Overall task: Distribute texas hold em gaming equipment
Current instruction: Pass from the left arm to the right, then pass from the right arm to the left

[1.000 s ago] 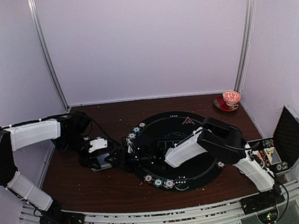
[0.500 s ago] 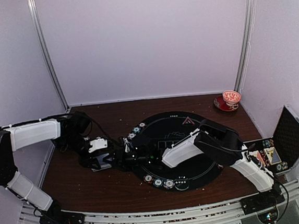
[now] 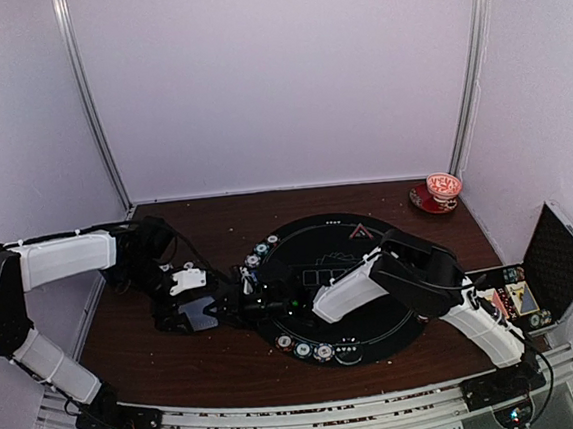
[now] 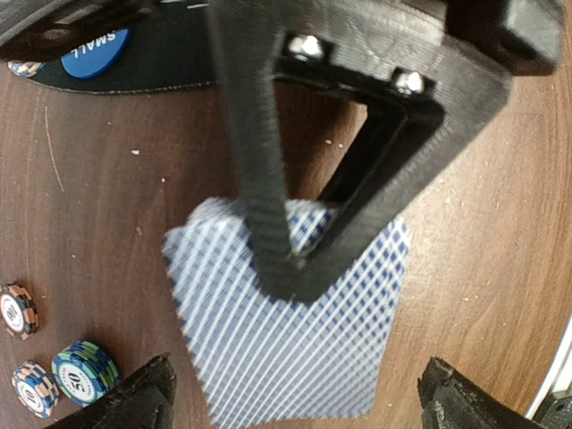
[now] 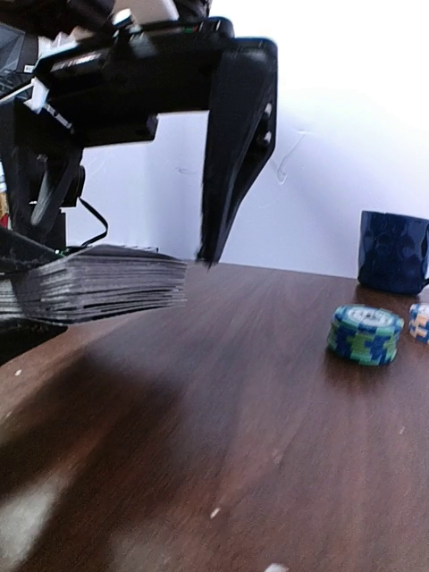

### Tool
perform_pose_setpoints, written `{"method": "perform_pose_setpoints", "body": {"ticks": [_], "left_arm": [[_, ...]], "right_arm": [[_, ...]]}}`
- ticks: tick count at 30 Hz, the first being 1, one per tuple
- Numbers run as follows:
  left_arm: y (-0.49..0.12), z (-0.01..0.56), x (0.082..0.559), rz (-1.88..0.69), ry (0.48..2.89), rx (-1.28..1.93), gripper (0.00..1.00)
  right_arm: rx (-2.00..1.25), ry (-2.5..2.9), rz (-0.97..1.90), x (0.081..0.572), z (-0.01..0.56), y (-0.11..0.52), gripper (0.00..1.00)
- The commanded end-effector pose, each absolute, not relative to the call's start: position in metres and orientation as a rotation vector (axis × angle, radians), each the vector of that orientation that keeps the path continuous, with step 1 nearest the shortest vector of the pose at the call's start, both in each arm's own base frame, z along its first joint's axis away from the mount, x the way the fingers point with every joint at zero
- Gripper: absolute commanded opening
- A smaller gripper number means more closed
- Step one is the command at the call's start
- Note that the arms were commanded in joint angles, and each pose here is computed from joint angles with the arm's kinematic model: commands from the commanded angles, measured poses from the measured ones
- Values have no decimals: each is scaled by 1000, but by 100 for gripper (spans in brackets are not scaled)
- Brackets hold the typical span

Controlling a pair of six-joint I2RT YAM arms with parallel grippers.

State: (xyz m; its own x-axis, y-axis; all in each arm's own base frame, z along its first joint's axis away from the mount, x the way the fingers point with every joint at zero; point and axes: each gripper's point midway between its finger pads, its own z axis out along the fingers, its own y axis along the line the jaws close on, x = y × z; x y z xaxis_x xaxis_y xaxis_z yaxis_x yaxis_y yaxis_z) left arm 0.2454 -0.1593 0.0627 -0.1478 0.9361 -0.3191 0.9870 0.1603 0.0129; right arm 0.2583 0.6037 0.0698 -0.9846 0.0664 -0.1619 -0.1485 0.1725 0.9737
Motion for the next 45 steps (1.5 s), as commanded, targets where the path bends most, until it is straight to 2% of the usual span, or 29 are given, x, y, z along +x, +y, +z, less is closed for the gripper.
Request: {"method": "perform_pose_setpoints", "body": {"ticks": [1, 11, 17, 22, 45], "left_arm": [[-168, 79, 249, -296, 2089, 1838, 98], [-213, 138, 259, -429, 1694, 1744, 98], [-242, 169, 268, -554, 1524, 1689, 98], [-262, 187, 272, -635, 1438, 1663, 98], [-330, 137, 271, -604, 1494, 1708, 98]], "right_arm": [[-103, 2167, 1968, 261, 109, 595, 0], [-134, 2128, 1910, 257, 150, 557, 0], [-115, 2109, 1863, 260, 180, 526, 0], [-124, 2140, 1793, 262, 182, 514, 0], [61, 2094, 1703, 289, 176, 436, 0]]}}
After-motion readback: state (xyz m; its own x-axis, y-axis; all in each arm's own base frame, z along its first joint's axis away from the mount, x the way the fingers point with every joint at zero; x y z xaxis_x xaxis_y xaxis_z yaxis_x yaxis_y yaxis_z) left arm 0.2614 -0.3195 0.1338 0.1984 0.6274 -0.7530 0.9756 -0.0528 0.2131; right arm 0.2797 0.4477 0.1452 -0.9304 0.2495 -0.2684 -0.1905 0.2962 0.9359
